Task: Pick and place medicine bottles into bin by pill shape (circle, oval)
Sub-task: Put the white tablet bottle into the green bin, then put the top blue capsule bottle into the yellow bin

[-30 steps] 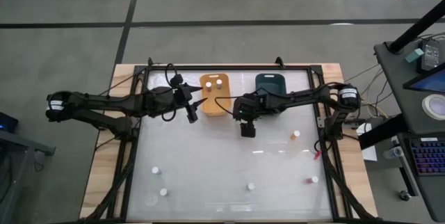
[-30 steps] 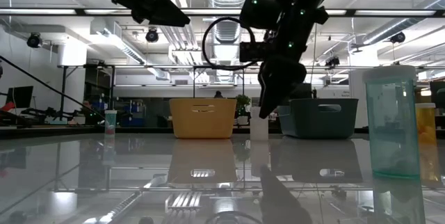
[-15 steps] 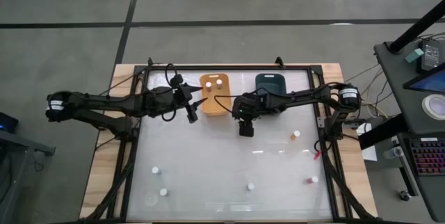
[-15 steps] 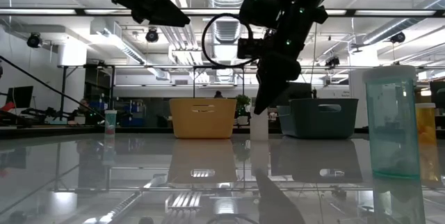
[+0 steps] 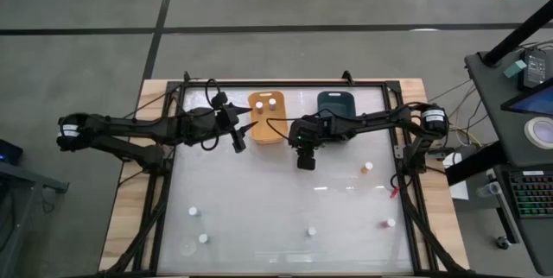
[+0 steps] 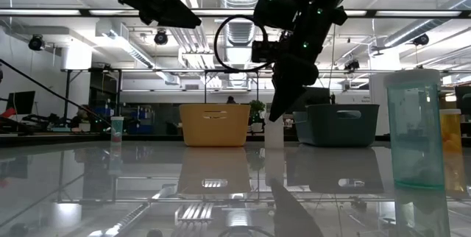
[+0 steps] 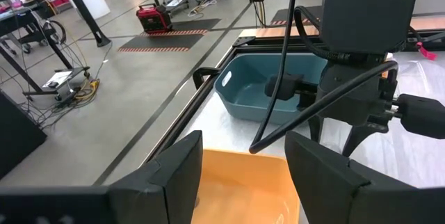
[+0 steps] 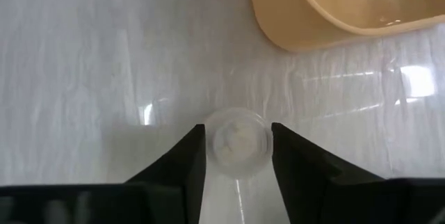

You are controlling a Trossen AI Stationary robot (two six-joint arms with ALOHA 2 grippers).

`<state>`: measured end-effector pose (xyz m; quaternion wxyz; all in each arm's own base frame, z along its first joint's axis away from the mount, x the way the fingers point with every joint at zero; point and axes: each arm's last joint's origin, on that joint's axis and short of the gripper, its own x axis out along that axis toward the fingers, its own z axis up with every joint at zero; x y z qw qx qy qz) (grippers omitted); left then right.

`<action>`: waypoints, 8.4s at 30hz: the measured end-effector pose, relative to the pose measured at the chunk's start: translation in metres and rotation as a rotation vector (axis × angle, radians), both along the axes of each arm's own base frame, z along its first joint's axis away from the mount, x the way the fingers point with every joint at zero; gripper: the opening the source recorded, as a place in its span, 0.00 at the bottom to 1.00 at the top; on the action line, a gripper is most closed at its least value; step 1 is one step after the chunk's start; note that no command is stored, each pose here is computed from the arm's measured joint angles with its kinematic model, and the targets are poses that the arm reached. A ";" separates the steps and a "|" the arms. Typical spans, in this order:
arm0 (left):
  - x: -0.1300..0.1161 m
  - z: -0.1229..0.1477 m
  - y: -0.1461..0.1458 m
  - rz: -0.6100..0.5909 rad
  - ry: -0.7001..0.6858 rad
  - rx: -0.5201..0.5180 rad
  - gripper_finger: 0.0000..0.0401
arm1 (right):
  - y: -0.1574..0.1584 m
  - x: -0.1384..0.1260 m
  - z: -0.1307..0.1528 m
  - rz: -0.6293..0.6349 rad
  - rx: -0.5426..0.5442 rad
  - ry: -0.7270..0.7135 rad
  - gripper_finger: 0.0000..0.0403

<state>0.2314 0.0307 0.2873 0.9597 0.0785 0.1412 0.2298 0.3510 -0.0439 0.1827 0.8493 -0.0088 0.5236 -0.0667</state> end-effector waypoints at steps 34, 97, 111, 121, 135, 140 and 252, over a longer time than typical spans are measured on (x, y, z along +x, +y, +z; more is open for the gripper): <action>0.000 0.000 0.000 0.000 0.000 -0.001 0.47 | -0.083 -0.079 0.099 -0.685 0.046 -0.179 0.35; 0.000 0.000 0.000 0.000 -0.001 0.000 0.47 | -0.132 -0.098 0.010 -0.892 0.064 -0.070 0.45; 0.000 0.001 0.000 0.000 -0.006 0.001 0.47 | -0.129 -0.099 0.026 -0.892 0.075 -0.023 0.55; 0.000 0.001 0.000 0.000 -0.010 0.000 0.47 | -0.098 -0.094 0.051 -0.821 0.087 -0.058 0.54; 0.001 0.002 0.000 0.001 -0.020 -0.003 0.47 | -0.024 -0.086 0.085 -0.566 0.104 -0.178 0.54; 0.001 0.002 0.000 0.002 -0.023 -0.007 0.47 | 0.000 -0.081 0.086 -0.472 0.110 -0.196 0.54; -0.047 -0.104 0.078 0.902 0.388 -0.720 0.25 | 0.066 -0.093 0.054 0.031 0.005 -0.489 0.54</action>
